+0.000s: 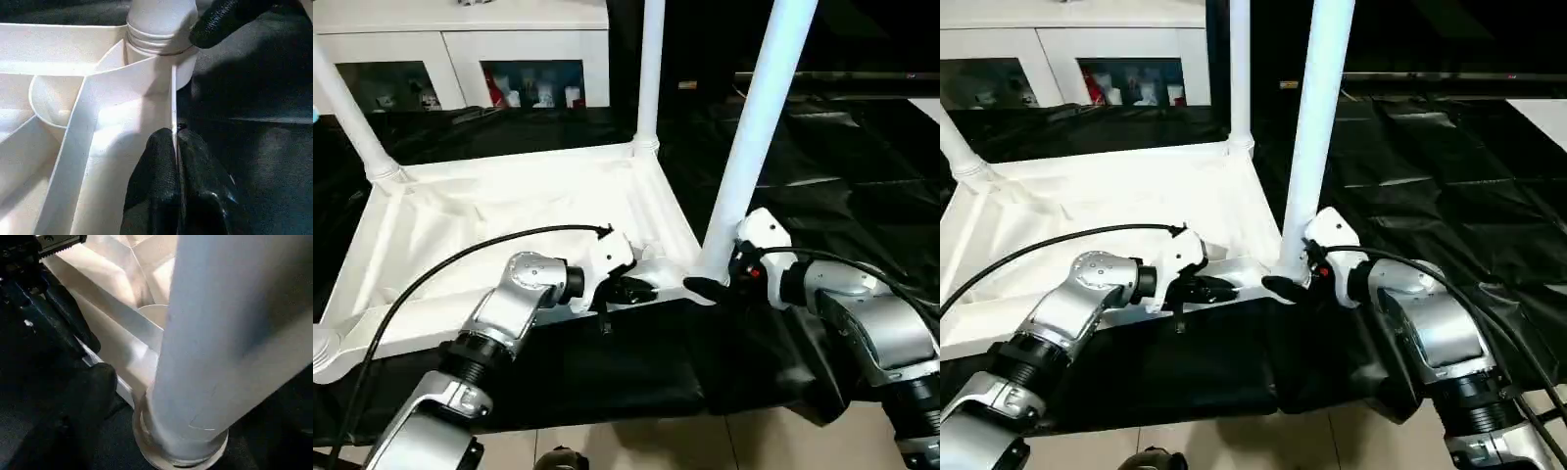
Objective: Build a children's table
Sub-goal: Rotate leg to tighten
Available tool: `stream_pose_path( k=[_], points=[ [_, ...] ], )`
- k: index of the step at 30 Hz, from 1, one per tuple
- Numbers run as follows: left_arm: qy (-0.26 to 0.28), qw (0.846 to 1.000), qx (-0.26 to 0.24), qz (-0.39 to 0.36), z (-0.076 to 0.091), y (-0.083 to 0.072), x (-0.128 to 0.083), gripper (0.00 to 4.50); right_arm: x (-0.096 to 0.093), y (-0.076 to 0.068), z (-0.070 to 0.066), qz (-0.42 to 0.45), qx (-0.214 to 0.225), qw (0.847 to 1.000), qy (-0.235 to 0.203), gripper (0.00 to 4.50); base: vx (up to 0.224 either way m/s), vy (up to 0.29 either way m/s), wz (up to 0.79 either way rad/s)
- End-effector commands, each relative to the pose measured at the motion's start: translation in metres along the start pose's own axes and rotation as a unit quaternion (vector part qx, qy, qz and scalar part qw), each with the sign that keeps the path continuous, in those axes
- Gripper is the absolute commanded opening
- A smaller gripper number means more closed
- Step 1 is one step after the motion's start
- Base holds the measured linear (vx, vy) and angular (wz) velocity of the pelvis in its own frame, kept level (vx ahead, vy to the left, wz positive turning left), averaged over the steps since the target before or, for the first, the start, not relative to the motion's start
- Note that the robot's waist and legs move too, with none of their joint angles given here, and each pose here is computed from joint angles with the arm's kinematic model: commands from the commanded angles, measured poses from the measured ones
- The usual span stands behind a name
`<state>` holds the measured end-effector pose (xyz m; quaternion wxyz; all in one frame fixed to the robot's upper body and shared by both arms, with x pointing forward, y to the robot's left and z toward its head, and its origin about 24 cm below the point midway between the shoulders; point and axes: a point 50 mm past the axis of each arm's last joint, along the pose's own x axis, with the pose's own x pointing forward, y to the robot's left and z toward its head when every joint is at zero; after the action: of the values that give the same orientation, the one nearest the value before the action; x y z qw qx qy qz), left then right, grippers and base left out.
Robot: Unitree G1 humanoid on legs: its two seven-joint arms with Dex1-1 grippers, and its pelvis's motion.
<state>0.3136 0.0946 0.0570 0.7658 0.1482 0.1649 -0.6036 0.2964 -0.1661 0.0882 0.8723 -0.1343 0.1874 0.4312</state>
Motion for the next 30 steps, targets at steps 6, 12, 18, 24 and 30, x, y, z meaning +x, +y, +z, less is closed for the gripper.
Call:
stream_pose_path(
  k=[6,12,18,24,30],
  points=[
    [-0.04,0.997,0.03,-0.056,0.019,-0.011,0.009,0.0,0.001,0.001,-0.003,0.011,0.003,1.0,0.006,3.07,0.0,0.0,0.0],
    [-0.038,0.997,0.029,-0.054,0.018,-0.011,0.008,0.0,0.001,0.001,-0.003,0.015,0.005,1.0,0.006,2.56,0.0,0.0,0.0],
    [-0.035,0.998,0.027,-0.056,0.017,-0.011,0.008,0.0,0.003,0.002,-0.004,0.018,0.009,1.0,0.004,2.07,0.0,0.0,0.0],
    [-0.015,1.0,0.0,0.015,0.013,0.001,0.012,0.0,0.008,-0.002,-0.012,-0.022,0.035,0.999,0.004,1.98,0.0,0.0,0.0],
    [-0.005,0.983,-0.071,0.17,0.018,0.023,0.033,0.0,0.041,-0.008,-0.026,-0.184,0.129,0.974,-0.007,1.97,0.0,0.0,0.0]
  ],
)
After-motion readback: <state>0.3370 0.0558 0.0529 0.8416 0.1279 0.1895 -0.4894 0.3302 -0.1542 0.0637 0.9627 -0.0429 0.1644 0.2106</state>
